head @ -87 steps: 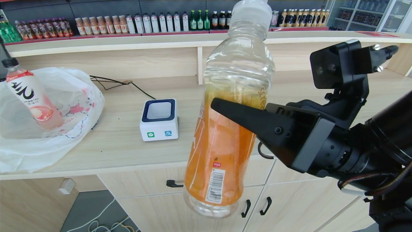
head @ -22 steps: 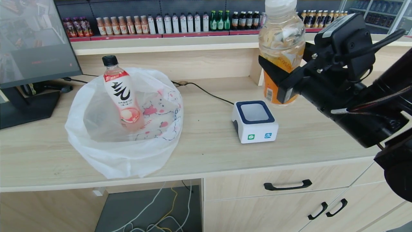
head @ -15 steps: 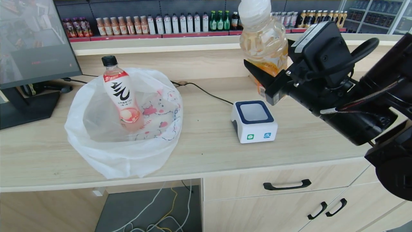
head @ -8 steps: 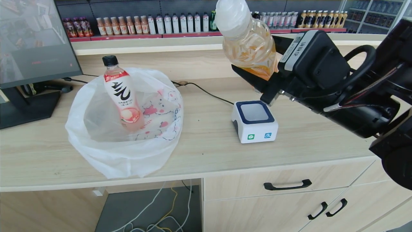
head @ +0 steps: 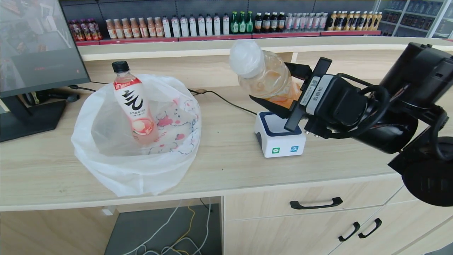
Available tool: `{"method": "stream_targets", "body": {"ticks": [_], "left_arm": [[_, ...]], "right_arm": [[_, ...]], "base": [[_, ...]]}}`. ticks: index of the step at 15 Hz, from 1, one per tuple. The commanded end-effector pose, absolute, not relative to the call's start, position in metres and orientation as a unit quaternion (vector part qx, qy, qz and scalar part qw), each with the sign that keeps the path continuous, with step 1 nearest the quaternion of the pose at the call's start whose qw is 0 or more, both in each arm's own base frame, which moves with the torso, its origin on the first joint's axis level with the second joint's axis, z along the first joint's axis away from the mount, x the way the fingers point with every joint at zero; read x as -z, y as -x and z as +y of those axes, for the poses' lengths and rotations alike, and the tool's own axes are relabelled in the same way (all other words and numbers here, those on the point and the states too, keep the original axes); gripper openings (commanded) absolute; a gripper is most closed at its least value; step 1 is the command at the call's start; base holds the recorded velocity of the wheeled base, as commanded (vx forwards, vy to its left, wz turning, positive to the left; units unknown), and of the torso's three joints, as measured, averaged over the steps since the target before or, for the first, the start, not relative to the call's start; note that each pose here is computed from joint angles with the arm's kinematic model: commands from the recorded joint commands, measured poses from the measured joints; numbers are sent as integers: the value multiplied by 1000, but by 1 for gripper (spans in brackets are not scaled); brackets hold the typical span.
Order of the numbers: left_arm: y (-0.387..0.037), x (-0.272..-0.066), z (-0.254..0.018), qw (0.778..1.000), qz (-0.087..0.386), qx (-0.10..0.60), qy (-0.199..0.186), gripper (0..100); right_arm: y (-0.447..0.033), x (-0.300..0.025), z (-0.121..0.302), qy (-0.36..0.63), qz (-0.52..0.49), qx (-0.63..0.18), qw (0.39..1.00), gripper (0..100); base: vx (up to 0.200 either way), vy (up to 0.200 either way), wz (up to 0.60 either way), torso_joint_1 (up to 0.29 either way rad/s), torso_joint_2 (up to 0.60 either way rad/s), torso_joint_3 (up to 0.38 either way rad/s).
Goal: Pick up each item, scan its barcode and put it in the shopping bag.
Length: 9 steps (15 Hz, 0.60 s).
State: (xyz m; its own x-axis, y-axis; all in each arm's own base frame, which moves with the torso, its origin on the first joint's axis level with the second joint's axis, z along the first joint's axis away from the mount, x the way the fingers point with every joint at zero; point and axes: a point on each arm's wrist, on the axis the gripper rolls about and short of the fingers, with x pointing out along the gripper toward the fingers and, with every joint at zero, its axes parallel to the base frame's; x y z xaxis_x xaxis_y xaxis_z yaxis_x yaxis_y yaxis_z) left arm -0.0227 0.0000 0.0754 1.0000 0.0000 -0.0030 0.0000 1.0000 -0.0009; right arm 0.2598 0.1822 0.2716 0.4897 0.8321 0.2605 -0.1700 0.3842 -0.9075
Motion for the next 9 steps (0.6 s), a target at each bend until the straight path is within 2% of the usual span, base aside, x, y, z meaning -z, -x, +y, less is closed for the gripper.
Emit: {"method": "stream_targets", "body": {"ticks": [1,5,9], "left_arm": [[23,-75,0,1000,2,0,1,100],[23,-75,0,1000,2,0,1,100],[23,-75,0,1000,2,0,1,100]], "right_arm": [[-262,-268,182,443,-377,-344,737,0],[-271,-265,165,466,-376,-329,730,0],[-279,-257,167,464,-387,-334,723,0]], "base": [[0,0,0,0,0,0],[0,0,0,0,0,0],[0,0,0,0,0,0]]}}
